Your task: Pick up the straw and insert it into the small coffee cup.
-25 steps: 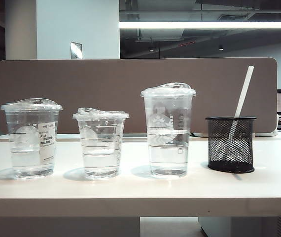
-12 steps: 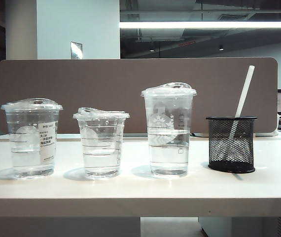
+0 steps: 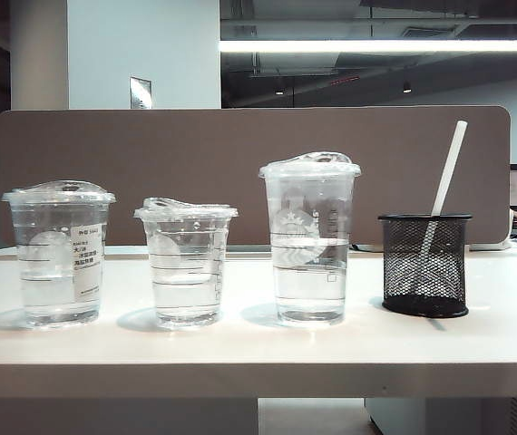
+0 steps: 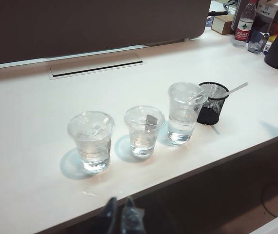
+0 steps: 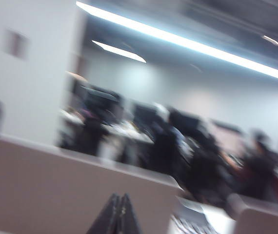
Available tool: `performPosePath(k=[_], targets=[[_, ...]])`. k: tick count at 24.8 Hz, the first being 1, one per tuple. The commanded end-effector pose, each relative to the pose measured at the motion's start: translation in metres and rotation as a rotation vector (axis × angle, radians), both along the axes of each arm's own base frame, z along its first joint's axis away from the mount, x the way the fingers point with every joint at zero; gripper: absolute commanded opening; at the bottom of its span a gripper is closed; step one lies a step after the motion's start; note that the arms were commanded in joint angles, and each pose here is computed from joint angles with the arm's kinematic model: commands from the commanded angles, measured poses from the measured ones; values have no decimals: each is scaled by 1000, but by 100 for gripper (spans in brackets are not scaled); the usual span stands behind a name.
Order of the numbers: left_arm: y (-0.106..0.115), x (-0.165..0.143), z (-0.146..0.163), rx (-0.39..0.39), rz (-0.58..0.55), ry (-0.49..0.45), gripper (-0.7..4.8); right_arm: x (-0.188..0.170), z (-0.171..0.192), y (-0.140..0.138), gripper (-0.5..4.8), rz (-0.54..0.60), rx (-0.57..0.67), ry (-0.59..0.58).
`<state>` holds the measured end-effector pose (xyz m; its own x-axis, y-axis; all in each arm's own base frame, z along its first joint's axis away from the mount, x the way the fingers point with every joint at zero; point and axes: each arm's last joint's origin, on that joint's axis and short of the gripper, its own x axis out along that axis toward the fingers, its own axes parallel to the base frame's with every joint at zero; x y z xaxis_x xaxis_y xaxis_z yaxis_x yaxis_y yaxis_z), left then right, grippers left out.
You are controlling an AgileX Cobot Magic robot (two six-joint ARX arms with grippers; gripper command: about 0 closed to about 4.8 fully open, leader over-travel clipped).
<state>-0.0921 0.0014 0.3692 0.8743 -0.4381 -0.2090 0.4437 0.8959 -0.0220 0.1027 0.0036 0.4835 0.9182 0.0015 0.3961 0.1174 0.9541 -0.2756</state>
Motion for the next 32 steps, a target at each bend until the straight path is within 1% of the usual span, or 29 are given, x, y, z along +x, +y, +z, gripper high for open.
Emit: performPosePath(k=[1,3,4,6,7,8,10,11,13,17,18,19,20,21,24,25,27,28,29,30,32], targets=[[0,0,1,-1,0,-8,19,44,23,5,-4,108,0,-35],[0,0,1,-1,1,-8,18,76,23,6,-4,124,39,-13],[0,0,1,-1,1,-8,18,112,12,5,-4,146,115,24],[0,0,1,-1,2,-8,19,157,-14,-2,-4,125,177,132],[0,0,1,-1,2,-8,18,179,-35,-7,-4,113,205,203],[0,0,1,-1,2,-8,19,189,-49,-9,-4,113,217,244],[0,-1,1,-1,2,-8,19,203,-75,-12,-4,128,288,298],[0,0,1,-1,2,-8,19,209,-93,-16,-4,139,348,320],[0,0,1,-1,3,-8,19,213,-126,-20,-4,146,415,338],[0,0,1,-1,0,-8,18,204,-188,-20,-4,138,426,393],[0,-1,1,-2,-2,-8,19,195,-217,-19,-3,138,465,436],[0,-1,1,-2,-2,-8,19,189,-228,-19,0,140,493,447],[0,0,1,-1,4,-8,19,176,-249,-18,0,147,542,451],[0,-1,1,0,4,-9,19,166,-260,-17,0,154,569,443],[0,-1,1,-2,0,-8,18,140,-286,-15,0,185,661,410],[0,-1,1,-2,-2,-8,19,131,-293,-13,0,196,673,402],[0,-1,1,-2,-1,-8,19,111,-308,-7,0,219,669,400],[0,0,1,-1,2,-8,19,97,-319,-1,0,236,667,414],[0,-1,1,-1,1,-9,19,90,-324,1,0,243,666,422],[0,-1,1,-1,1,-9,19,85,-328,4,0,255,664,435],[0,-1,1,-1,2,-9,18,65,-344,20,14,301,645,484]])
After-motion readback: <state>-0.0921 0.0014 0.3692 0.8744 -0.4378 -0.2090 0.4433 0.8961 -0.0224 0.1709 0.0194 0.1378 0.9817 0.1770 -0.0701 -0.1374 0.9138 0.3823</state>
